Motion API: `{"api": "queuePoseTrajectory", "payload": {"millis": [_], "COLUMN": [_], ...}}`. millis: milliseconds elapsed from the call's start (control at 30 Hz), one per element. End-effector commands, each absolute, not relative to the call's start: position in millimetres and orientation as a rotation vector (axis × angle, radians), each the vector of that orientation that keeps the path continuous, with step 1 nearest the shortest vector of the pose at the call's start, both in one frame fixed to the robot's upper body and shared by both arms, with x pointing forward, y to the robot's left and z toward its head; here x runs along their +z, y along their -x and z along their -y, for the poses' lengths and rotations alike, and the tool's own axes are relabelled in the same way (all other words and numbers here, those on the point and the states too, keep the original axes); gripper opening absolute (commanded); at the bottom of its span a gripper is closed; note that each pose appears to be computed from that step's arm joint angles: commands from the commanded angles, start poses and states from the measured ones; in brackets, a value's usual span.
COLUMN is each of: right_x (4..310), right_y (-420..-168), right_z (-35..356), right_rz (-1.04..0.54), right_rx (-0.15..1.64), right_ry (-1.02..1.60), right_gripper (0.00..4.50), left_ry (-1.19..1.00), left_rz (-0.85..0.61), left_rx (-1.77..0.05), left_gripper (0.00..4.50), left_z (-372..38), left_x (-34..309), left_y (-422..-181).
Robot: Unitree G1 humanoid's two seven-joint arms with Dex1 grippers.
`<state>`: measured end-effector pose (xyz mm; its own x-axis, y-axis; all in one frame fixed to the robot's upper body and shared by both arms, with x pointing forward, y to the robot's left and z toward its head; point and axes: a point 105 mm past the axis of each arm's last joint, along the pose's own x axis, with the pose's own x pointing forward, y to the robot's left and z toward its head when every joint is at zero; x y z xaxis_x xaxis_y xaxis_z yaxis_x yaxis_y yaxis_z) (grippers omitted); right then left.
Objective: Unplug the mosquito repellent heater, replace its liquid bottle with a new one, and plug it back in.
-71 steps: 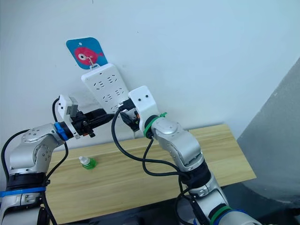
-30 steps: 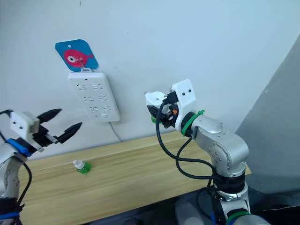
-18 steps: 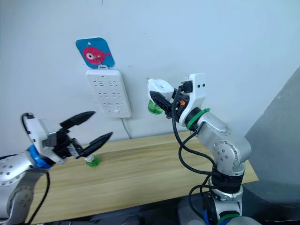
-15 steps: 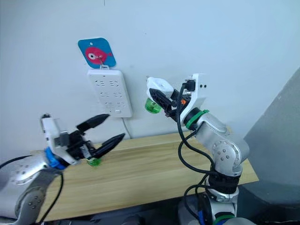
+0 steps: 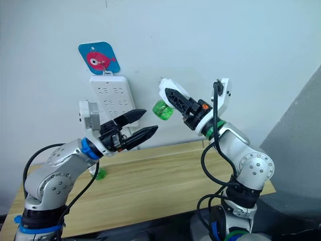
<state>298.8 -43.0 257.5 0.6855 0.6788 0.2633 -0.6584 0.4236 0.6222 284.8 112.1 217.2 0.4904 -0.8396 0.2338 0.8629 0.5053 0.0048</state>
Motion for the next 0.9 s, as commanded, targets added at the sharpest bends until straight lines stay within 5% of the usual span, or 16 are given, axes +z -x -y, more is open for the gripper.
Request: {"api": "queuePoseTrajectory", "payload": {"millis": [33, 900], "right_x": [268, 274], "right_y": [-290, -288], "right_z": [39, 37], "right_rz": [-0.008, -0.099], "right_rx": [0.878, 0.814], "right_ry": [-0.806, -1.005], "right_gripper": [3.0, 3.0], "left_ry": [0.071, 0.091], "left_rz": [0.299, 0.447], "left_rx": [-1.074, -1.036], "left_gripper": [4.5, 4.5], "left_z": [-102, -87], "left_x": [226, 235], "left_y": [-284, -284]}}
